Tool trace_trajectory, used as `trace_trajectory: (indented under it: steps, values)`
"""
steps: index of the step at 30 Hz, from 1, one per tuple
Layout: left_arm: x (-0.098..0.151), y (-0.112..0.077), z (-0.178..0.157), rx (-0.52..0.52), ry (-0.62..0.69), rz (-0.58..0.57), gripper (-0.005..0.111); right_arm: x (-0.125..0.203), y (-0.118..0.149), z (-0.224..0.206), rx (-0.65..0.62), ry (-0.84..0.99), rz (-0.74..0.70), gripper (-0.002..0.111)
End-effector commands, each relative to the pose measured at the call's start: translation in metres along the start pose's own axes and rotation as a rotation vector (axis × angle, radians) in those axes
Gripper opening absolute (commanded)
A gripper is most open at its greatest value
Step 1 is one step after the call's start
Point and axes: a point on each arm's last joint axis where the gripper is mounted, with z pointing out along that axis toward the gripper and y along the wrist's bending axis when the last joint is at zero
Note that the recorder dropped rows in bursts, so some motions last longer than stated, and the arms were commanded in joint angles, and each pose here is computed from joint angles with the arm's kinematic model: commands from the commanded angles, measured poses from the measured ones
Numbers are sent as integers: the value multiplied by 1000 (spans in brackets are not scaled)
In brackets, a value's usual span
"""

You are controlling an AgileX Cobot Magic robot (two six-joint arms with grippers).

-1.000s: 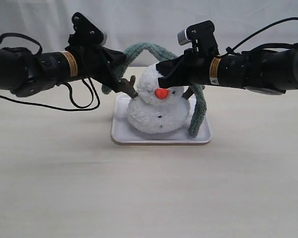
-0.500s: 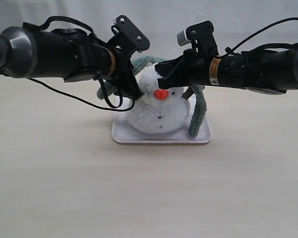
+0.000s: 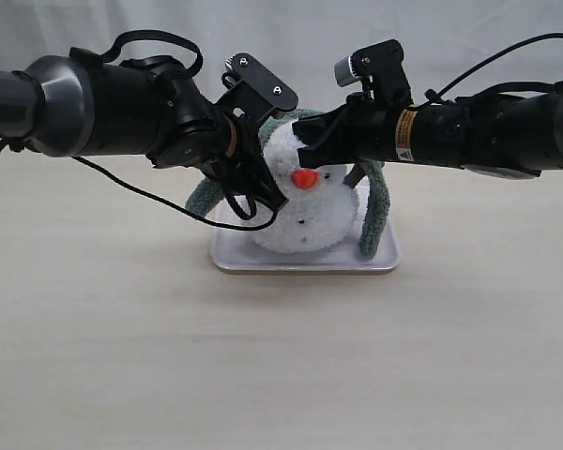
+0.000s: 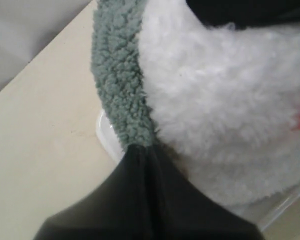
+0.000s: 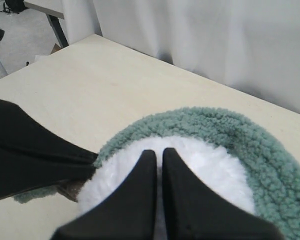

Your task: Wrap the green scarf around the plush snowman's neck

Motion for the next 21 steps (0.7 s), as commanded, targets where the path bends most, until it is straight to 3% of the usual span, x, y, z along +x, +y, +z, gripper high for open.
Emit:
trace_trajectory:
  steps: [1, 11, 17, 21]
  values:
    - [-8, -1, -6, 33, -21, -76, 0, 7, 0, 2, 3, 37, -16, 4]
    - [-15, -12, -12, 189, -8, -104, 0, 7, 0, 2, 6, 39, -16, 4]
    - [-11, -12, -13, 197, 40, -85, 0, 7, 0, 2, 6, 39, -16, 4]
    - [-19, -6, -28, 183, -10, -84, 0, 7, 0, 2, 6, 39, -16, 4]
